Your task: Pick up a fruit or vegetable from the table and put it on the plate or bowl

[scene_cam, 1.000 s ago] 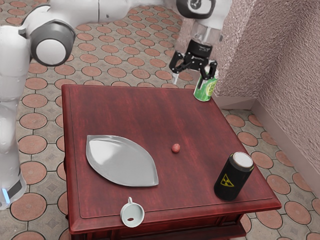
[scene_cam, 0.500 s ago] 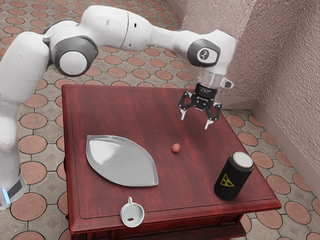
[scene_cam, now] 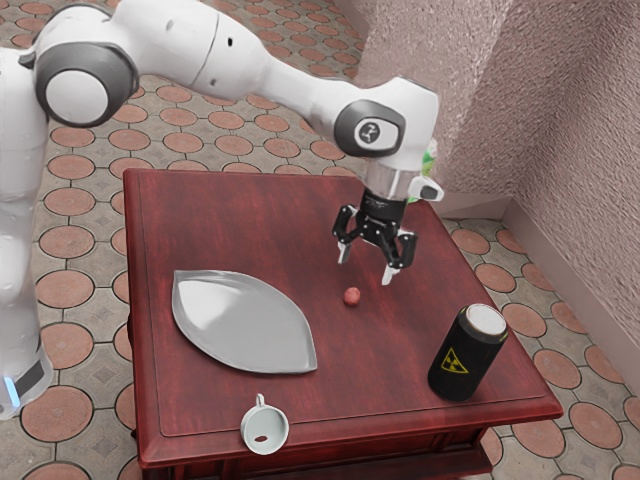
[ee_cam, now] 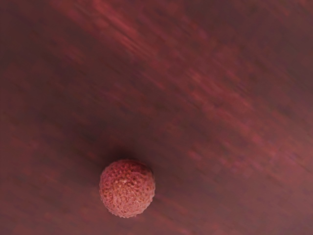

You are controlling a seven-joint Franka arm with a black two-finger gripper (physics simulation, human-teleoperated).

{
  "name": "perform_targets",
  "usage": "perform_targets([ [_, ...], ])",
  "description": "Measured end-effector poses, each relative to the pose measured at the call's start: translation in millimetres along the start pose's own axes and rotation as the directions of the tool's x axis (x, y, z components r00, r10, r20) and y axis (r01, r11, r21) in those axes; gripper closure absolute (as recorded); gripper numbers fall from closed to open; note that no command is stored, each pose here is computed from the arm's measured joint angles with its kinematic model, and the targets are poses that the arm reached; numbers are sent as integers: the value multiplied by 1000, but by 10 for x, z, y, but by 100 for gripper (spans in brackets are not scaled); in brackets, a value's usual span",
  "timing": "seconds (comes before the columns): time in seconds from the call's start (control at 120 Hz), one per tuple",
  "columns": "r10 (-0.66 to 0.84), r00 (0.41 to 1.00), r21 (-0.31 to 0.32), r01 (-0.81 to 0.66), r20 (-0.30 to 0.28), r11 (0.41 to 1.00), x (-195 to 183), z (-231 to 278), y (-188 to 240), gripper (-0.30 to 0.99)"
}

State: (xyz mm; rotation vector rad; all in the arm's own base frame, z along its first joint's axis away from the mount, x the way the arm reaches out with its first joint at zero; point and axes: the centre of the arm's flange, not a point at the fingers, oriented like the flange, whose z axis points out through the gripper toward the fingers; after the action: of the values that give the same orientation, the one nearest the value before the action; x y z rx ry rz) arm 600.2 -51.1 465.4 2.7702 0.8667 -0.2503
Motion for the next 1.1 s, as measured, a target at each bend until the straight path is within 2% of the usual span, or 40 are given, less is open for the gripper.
perform_targets([
  [0.208,10,1000,-19,-10,19,1000,-19,335,-66,0],
  [0.533,15,1000,-50,-16,-11,999,110,354,-141,0],
  [0.8,26,1000,-45,-26,-1,999,174,483,-143,2],
  [0.983,34,999,-46,-34,-6,998,180,507,-124,22],
  [1.1,34,999,-46,-34,-8,998,184,511,-130,29],
])
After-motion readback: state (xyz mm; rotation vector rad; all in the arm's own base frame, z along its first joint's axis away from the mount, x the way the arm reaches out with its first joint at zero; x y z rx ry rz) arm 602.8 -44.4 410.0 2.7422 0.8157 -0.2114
